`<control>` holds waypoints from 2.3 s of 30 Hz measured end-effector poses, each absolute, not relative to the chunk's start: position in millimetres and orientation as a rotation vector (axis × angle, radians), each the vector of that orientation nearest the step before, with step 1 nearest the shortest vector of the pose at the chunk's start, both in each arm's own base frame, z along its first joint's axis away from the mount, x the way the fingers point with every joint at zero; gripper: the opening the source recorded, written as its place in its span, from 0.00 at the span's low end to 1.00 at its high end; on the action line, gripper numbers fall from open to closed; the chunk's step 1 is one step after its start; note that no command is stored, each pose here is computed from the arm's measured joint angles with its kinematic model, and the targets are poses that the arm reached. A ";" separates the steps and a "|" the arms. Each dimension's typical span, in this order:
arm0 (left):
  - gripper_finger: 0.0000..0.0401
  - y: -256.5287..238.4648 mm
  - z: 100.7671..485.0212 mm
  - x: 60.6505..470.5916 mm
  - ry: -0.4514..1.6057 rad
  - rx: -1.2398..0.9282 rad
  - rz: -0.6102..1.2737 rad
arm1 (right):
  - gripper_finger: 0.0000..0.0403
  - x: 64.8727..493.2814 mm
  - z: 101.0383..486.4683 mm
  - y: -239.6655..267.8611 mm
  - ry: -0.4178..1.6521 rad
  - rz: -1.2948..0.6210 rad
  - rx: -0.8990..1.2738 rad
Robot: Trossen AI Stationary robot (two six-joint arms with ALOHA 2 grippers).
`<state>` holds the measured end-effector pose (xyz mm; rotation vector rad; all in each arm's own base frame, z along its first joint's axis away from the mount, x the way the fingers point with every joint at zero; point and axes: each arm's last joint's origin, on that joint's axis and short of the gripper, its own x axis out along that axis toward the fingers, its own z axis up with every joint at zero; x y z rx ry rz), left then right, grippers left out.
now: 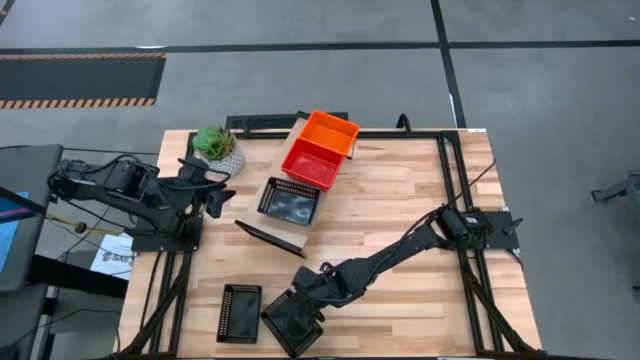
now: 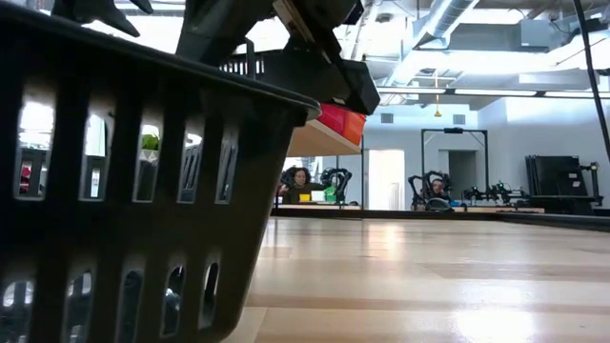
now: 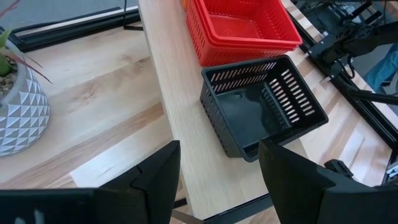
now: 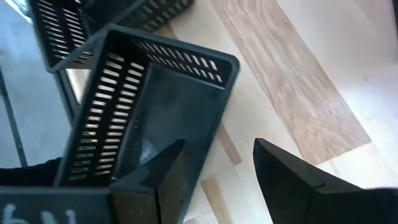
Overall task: Stack baskets on shelf by color
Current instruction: Stack the right black bin on top of the black bin on the shelf
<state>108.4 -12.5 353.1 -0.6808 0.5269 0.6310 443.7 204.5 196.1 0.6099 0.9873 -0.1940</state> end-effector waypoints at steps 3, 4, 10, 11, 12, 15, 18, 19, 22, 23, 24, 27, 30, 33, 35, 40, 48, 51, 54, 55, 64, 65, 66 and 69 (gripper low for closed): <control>0.51 -12.4 353.2 108.3 0.524 -0.679 0.634 | 0.52 443.6 196.6 205.8 0.982 -0.188 0.612; 0.51 -12.4 353.1 108.4 0.524 -0.679 0.635 | 0.52 443.4 196.6 206.0 0.983 -0.188 0.611; 0.51 -12.4 353.2 108.4 0.522 -0.678 0.636 | 0.51 447.6 181.3 210.0 0.991 -0.194 0.616; 0.51 -12.4 353.2 108.4 0.522 -0.678 0.636 | 0.51 446.9 176.9 210.9 1.010 -0.195 0.618; 0.51 -12.3 353.2 108.3 0.522 -0.678 0.636 | 0.51 446.8 170.7 212.0 1.030 -0.196 0.618; 0.51 -12.4 353.1 108.5 0.523 -0.677 0.636 | 0.51 451.9 162.2 215.9 1.041 -0.160 0.677; 0.51 -12.3 353.2 108.2 0.521 -0.676 0.637 | 0.49 450.6 159.1 216.8 1.067 -0.152 0.684; 0.51 -12.3 353.2 108.5 0.520 -0.674 0.639 | 0.48 450.3 159.2 216.7 1.070 -0.154 0.682; 0.51 -12.2 353.3 108.3 0.521 -0.667 0.638 | 0.39 449.4 158.7 215.6 1.083 -0.159 0.669; 0.51 -12.2 353.2 108.4 0.522 -0.665 0.638 | 0.35 449.0 158.5 215.5 1.087 -0.158 0.666; 0.51 -12.2 353.2 108.4 0.522 -0.665 0.638 | 0.30 449.0 158.5 215.5 1.088 -0.158 0.666; 0.51 -12.0 353.3 108.3 0.518 -0.662 0.642 | 0.11 448.4 158.1 215.3 1.095 -0.160 0.661; 0.51 -12.0 353.3 108.3 0.519 -0.655 0.641 | 0.04 447.2 160.2 214.2 1.094 -0.168 0.639; 0.51 -11.9 353.3 108.2 0.519 -0.654 0.641 | 0.02 443.7 167.2 205.8 1.123 -0.202 0.621; 0.51 -12.0 353.3 108.3 0.520 -0.653 0.641 | 0.02 438.8 174.9 199.0 1.155 -0.223 0.593; 0.51 -11.9 353.3 108.2 0.520 -0.653 0.641 | 0.01 427.8 216.6 180.8 1.140 -0.217 0.564; 0.51 -12.2 353.2 108.1 0.526 -0.656 0.634 | 0.01 390.4 343.9 123.7 0.869 -0.117 0.657; 0.51 -12.2 353.2 108.2 0.530 -0.644 0.629 | 0.01 371.8 385.5 84.9 0.724 -0.143 0.648; 0.51 -12.2 353.2 108.2 0.535 -0.628 0.624 | 0.01 356.9 412.4 42.5 0.614 -0.200 0.609; 0.51 -12.2 353.2 108.2 0.535 -0.626 0.623 | 0.01 353.7 417.7 29.3 0.588 -0.217 0.590; 0.51 -12.2 353.2 108.1 0.543 -0.601 0.616 | 0.01 378.2 411.9 -55.5 0.532 -0.225 0.440; 0.51 -12.1 353.3 108.0 0.542 -0.601 0.616 | 0.01 385.1 410.3 -60.1 0.530 -0.214 0.411; 0.51 -12.1 353.2 108.0 0.544 -0.599 0.616 | 0.01 391.1 408.7 -63.9 0.531 -0.202 0.384; 0.51 -12.1 353.0 107.6 0.553 -0.582 0.609 | 0.01 406.5 402.5 -73.9 0.551 -0.190 0.324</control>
